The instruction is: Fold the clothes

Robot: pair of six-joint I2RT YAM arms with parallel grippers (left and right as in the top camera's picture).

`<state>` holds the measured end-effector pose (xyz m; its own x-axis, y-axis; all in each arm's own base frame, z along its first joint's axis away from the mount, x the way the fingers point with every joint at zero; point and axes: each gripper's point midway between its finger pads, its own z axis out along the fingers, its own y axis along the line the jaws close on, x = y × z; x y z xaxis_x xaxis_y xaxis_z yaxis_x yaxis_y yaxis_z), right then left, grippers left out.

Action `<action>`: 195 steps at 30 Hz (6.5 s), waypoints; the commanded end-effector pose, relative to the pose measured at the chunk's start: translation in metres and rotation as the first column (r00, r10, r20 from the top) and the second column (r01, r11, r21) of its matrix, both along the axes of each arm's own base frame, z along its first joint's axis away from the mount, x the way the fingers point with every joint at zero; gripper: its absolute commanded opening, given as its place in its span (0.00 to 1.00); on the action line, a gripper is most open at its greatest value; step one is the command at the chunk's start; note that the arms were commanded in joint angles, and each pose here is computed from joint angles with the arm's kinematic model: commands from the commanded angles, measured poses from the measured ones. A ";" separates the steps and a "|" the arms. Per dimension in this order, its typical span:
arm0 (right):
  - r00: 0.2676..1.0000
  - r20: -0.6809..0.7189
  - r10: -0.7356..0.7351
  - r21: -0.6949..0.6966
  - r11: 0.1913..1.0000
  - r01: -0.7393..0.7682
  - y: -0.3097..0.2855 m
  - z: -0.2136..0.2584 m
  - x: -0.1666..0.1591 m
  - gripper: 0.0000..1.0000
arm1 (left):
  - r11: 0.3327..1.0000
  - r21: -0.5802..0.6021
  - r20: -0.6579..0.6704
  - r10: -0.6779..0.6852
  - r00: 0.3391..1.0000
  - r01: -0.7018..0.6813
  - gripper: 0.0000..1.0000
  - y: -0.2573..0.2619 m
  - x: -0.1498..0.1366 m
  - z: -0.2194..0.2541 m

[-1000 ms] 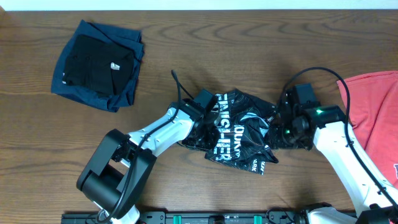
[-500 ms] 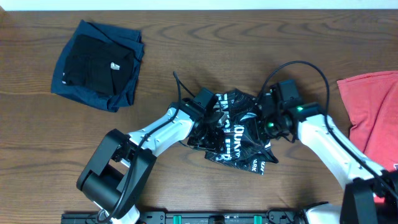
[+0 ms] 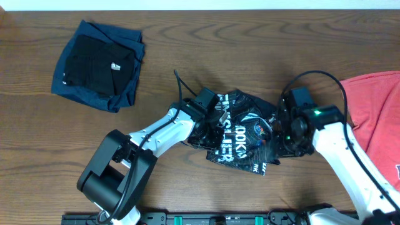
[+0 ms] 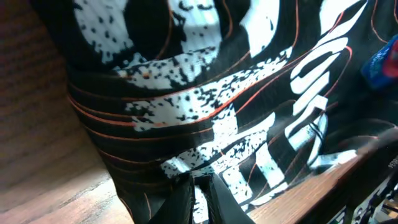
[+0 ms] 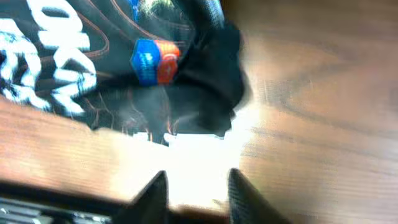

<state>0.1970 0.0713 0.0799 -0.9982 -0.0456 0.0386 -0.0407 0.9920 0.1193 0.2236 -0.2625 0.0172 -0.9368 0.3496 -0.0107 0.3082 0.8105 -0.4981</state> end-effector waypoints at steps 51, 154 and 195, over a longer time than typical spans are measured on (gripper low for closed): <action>0.912 0.347 -0.217 0.289 0.950 0.115 -0.009 -0.008 0.143 0.60 | 0.998 0.050 -0.033 0.025 0.999 -0.023 0.40 0.008 -0.005 -0.007; 0.865 0.420 -0.275 0.517 0.856 0.021 0.024 0.022 0.144 0.05 | 0.970 -0.161 -0.259 0.138 0.956 -0.183 0.20 0.015 0.003 0.024; 0.926 0.362 -0.102 0.325 0.945 -0.023 0.033 0.004 0.098 0.25 | 0.942 0.019 0.032 0.334 0.942 -0.334 0.61 0.114 0.118 0.080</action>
<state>0.2925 0.0927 0.0582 -0.9557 0.2000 -0.2159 0.1024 0.9139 0.3929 0.3439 -0.1355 0.0673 -0.9998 -0.0180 0.0087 -0.0200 0.9097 -0.4147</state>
